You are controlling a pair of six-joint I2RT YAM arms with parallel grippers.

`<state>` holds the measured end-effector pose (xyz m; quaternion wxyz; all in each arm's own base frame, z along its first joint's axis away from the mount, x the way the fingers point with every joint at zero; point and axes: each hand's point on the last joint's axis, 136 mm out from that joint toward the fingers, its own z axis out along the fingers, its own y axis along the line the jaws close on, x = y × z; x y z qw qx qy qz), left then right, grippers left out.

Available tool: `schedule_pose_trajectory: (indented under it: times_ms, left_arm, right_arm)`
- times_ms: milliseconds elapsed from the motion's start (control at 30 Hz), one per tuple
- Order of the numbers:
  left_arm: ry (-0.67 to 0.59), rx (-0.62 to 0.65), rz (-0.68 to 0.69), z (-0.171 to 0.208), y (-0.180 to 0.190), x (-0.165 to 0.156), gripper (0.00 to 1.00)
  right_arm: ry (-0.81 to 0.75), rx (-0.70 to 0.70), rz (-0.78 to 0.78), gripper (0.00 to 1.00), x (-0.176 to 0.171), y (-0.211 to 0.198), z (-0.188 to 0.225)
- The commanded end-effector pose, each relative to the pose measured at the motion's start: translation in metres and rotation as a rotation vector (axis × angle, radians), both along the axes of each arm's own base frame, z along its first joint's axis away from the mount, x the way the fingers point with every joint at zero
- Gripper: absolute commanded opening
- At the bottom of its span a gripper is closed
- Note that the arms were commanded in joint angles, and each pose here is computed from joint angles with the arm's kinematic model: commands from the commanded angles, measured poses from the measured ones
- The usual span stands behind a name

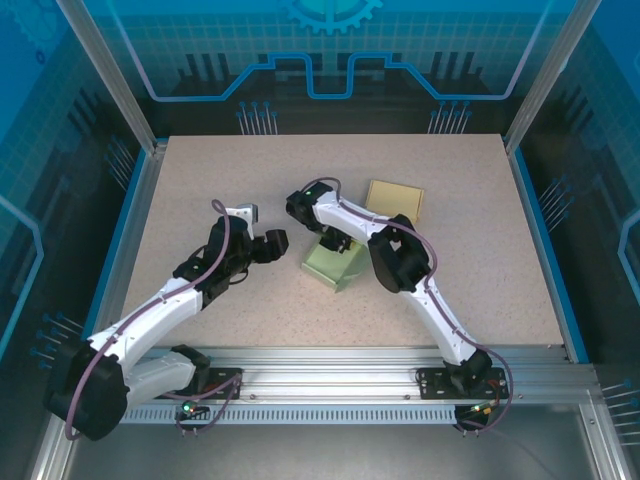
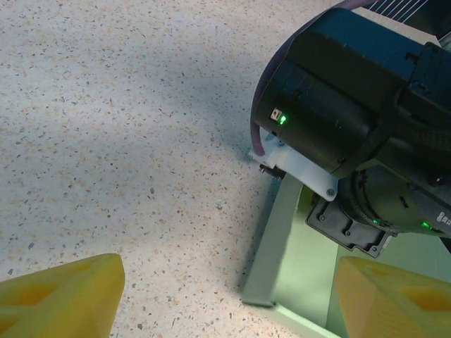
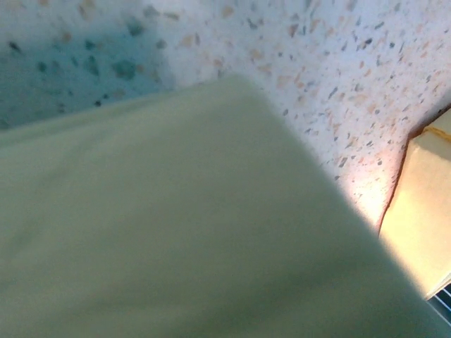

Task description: Fold the paper box

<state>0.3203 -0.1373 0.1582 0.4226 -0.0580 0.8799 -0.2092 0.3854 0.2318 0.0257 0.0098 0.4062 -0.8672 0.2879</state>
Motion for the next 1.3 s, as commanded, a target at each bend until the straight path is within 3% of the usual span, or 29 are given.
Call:
schedule_pose_trajectory:
  times_ms: [0, 67, 500, 900, 1033, 1133, 1267]
  left_arm:
    - [0.011, -0.008, 0.002, -0.006, 0.002, 0.002, 0.8]
    - [0.014, -0.007, 0.004, -0.008, 0.003, 0.002, 0.8]
    - [0.031, -0.017, -0.021, -0.013, -0.003, 0.004, 0.78]
    - [0.087, 0.01, -0.025, -0.035, -0.004, 0.005, 0.66]
    - [0.13, 0.045, -0.027, -0.053, -0.004, 0.009, 0.53]
    - [0.159, 0.078, -0.032, -0.066, -0.005, 0.015, 0.45]
    - [0.201, 0.082, -0.048, -0.082, -0.01, 0.019, 0.38]
  right_arm:
    - [0.028, 0.032, 0.013, 0.34, -0.001, 0.014, -0.022]
    - [0.003, 0.061, 0.01, 0.4, 0.002, 0.018, -0.009]
    - [-0.169, 0.252, 0.0, 0.56, 0.021, 0.043, 0.072]
    - [-0.293, 0.447, -0.012, 0.56, 0.016, 0.057, 0.149]
    - [-0.384, 0.509, -0.05, 0.56, 0.006, 0.05, 0.193]
    - [-0.474, 0.569, -0.107, 0.62, -0.005, 0.033, 0.23]
    - [-0.577, 0.613, -0.211, 0.82, -0.022, -0.003, 0.257]
